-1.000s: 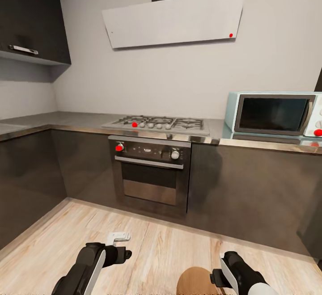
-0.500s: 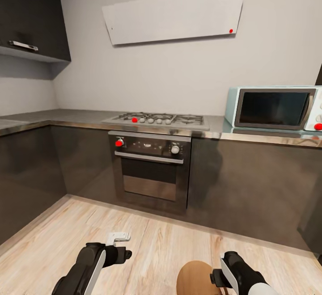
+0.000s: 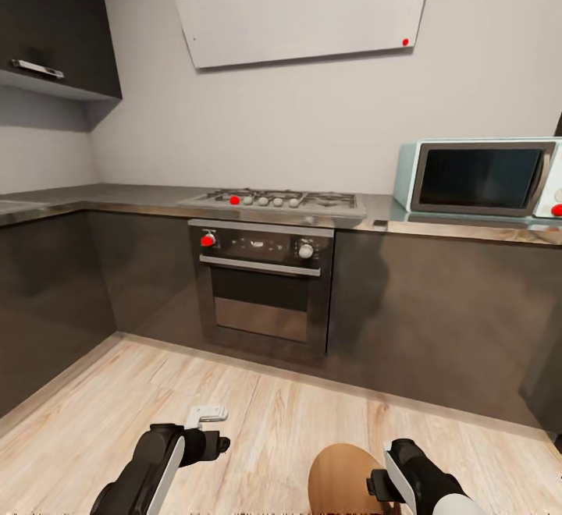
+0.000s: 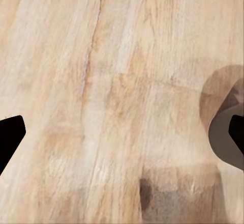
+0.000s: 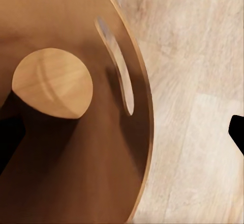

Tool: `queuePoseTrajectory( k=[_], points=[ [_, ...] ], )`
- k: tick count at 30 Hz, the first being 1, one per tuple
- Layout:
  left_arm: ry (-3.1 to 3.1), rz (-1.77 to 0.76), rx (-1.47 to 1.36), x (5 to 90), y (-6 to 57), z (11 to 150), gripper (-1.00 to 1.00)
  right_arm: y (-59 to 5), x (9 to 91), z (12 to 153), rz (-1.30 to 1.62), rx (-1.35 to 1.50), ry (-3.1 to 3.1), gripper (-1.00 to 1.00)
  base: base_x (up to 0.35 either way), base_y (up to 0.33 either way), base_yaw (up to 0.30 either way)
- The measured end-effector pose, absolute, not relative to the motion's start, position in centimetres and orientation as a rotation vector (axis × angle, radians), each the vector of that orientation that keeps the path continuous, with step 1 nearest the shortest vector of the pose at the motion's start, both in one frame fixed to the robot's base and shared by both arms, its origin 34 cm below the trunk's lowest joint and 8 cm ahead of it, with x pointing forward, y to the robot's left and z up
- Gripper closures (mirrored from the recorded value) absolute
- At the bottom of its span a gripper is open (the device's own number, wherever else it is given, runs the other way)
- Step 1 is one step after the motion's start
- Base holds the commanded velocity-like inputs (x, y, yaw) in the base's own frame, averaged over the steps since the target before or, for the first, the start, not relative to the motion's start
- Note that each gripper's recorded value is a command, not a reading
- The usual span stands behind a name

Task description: Put the three can of soda from the living room inside the tash can in the kitchen.

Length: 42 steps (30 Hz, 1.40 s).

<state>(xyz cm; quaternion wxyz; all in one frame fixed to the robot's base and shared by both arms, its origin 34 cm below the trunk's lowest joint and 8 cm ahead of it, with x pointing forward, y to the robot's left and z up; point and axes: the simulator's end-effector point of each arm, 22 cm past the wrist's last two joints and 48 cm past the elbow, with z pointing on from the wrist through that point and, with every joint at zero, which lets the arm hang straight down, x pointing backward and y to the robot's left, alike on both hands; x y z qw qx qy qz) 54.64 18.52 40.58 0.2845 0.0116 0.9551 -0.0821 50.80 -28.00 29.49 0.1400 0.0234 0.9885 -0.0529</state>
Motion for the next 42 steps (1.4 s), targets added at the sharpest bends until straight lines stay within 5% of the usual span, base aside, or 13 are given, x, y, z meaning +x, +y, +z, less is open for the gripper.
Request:
queuePoseTrajectory(
  k=[38, 39, 42],
  points=[
    [2.632, -0.226, 0.023, 53.7, 18.5, 36.8, -1.0, -28.8, 49.0, 26.1, -0.173, 0.069, 2.93, -1.0, 0.0, 0.0, 0.0],
    [2.632, -0.226, 0.023, 53.7, 18.5, 36.8, -1.0, -28.8, 49.0, 26.1, -0.173, 0.069, 2.93, 1.0, 0.0, 0.0, 0.0],
    [2.632, -0.226, 0.023, 53.7, 18.5, 36.8, -1.0, -28.8, 49.0, 26.1, -0.173, 0.069, 2.93, 1.0, 0.0, 0.0, 0.0]
  ],
)
